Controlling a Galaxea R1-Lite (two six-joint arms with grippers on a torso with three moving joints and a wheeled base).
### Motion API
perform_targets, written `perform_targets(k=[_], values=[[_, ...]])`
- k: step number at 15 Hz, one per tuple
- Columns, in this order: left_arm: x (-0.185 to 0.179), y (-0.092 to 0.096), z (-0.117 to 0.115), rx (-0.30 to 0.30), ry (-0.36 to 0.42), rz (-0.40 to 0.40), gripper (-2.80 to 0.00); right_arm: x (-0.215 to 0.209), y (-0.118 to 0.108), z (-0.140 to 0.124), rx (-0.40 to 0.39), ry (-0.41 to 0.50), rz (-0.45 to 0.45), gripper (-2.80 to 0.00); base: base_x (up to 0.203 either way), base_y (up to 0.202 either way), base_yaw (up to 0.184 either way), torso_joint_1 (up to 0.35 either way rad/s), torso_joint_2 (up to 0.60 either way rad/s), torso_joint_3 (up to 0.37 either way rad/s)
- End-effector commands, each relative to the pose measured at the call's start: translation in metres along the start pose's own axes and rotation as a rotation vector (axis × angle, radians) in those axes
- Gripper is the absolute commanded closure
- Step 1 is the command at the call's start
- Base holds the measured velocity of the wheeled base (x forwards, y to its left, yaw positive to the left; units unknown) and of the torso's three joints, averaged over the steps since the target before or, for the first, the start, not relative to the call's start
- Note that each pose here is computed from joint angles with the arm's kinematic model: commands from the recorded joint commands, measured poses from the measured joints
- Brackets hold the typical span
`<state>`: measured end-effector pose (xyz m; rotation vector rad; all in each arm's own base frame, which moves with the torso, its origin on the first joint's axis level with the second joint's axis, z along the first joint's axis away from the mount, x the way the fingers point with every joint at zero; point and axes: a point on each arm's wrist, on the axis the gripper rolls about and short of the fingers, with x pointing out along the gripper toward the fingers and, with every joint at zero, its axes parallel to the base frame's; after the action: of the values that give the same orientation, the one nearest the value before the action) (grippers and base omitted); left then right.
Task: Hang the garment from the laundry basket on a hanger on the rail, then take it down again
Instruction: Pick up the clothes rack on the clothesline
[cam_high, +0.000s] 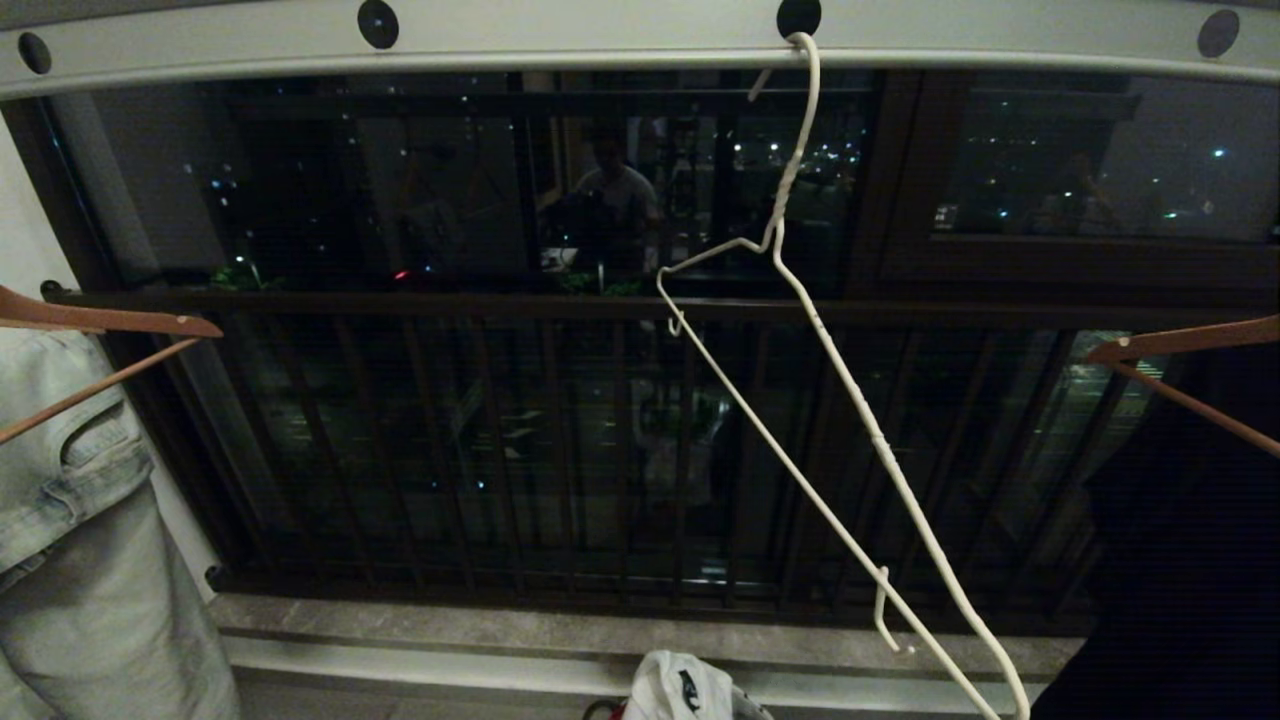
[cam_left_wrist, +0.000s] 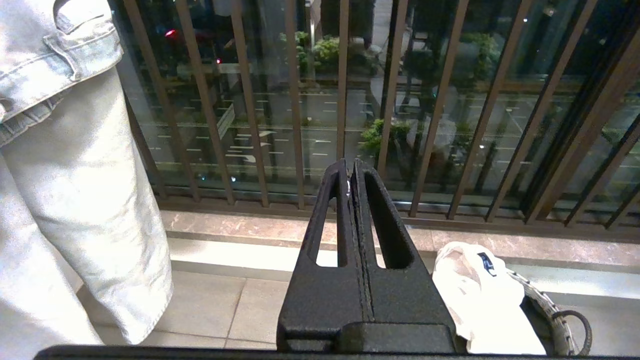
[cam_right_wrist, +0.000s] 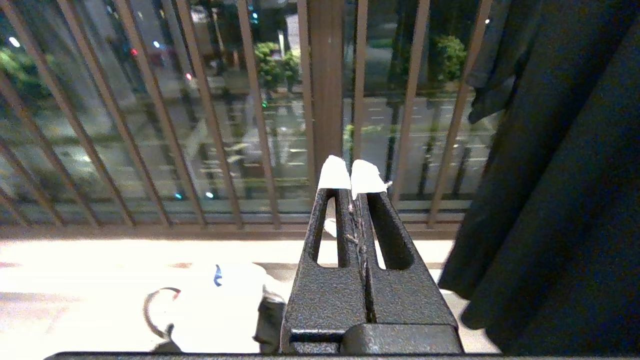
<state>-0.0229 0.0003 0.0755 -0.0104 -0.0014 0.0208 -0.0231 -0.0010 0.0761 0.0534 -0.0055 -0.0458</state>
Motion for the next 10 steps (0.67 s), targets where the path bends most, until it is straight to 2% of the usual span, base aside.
perform_targets(k=[1, 10], values=[[0.0001, 0.0, 0.0, 0.0, 0.001, 0.001, 0.0, 0.0001, 0.0, 0.0003, 0.019, -0.002, 0.0, 0.0, 0.0, 0.0, 0.0, 0.0, 0.0, 0.0], [0.0001, 0.0, 0.0, 0.0, 0.001, 0.001, 0.0, 0.0001, 0.0, 0.0003, 0.019, -0.002, 0.0, 0.0, 0.0, 0.0, 0.0, 0.0, 0.0, 0.0]])
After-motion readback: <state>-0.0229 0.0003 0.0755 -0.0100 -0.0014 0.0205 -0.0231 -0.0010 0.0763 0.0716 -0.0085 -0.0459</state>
